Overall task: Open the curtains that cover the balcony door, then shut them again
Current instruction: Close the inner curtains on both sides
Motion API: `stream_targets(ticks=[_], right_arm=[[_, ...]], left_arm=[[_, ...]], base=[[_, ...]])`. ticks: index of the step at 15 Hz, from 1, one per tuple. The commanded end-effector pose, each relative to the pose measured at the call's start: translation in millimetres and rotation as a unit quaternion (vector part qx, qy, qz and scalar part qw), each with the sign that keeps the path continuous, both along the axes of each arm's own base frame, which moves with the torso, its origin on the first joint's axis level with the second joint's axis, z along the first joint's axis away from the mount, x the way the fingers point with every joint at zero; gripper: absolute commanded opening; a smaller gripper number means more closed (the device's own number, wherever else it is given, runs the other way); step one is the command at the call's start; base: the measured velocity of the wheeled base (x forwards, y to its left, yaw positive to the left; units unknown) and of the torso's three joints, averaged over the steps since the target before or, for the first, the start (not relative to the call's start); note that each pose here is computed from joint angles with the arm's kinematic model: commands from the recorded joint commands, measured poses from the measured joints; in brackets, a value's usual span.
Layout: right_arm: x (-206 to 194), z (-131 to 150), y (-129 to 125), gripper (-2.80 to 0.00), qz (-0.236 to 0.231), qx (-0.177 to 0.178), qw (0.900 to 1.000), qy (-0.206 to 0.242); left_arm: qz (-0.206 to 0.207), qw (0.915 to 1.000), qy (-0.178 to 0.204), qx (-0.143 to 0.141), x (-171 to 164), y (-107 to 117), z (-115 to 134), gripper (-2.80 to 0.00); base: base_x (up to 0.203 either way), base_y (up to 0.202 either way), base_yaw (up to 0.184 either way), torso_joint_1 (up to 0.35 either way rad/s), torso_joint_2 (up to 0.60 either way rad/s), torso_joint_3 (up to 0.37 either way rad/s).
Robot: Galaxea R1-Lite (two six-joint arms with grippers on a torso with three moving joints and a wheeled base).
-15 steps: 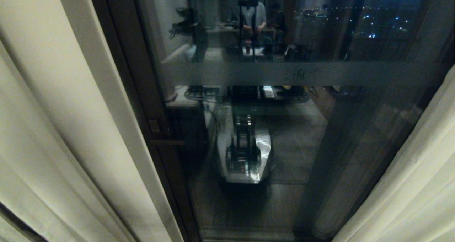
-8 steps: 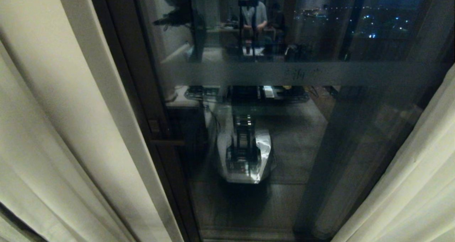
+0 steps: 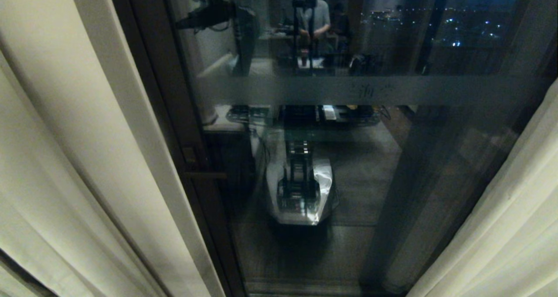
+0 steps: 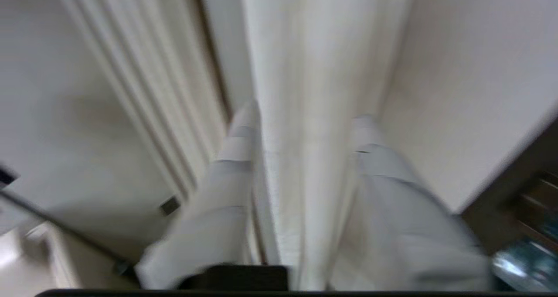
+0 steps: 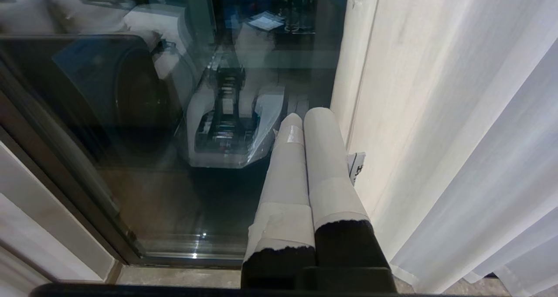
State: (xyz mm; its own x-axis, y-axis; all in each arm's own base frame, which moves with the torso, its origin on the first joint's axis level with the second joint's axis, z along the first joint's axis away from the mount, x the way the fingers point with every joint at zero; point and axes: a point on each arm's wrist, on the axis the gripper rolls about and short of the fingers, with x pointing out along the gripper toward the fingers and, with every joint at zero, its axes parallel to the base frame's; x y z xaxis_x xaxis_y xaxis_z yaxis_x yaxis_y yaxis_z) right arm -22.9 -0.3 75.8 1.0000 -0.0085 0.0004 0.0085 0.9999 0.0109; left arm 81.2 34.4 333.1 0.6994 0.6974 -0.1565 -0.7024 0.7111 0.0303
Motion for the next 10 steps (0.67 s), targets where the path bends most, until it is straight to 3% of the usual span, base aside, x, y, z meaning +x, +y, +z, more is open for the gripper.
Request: stream_targets(ticks=[1,6,10], right_arm=[[0.1,0.0,0.0,-2.80,0.000,0.001,1.000,0.001],[0.1,0.0,0.0,-2.80,0.000,0.001,1.000,0.001],[0.1,0.0,0.0,-2.80,0.000,0.000,1.000,0.001]], left_arm=[[0.027,0.9994,0.020,-0.007,18.1,11.1,0.2,0.00],[0.070,0.9973,0.015,-0.017,50.4,43.5,0.0,0.00],[0.064,0.9978,-0.017,-0.007,97.2,76.7,-1.8,0.00]], base=[[0.000,0.000,0.000,0.000,0.00,0.000],[0.000,0.000,0.000,0.000,0.00,0.000],[0.000,0.000,0.000,0.000,0.00,0.000]])
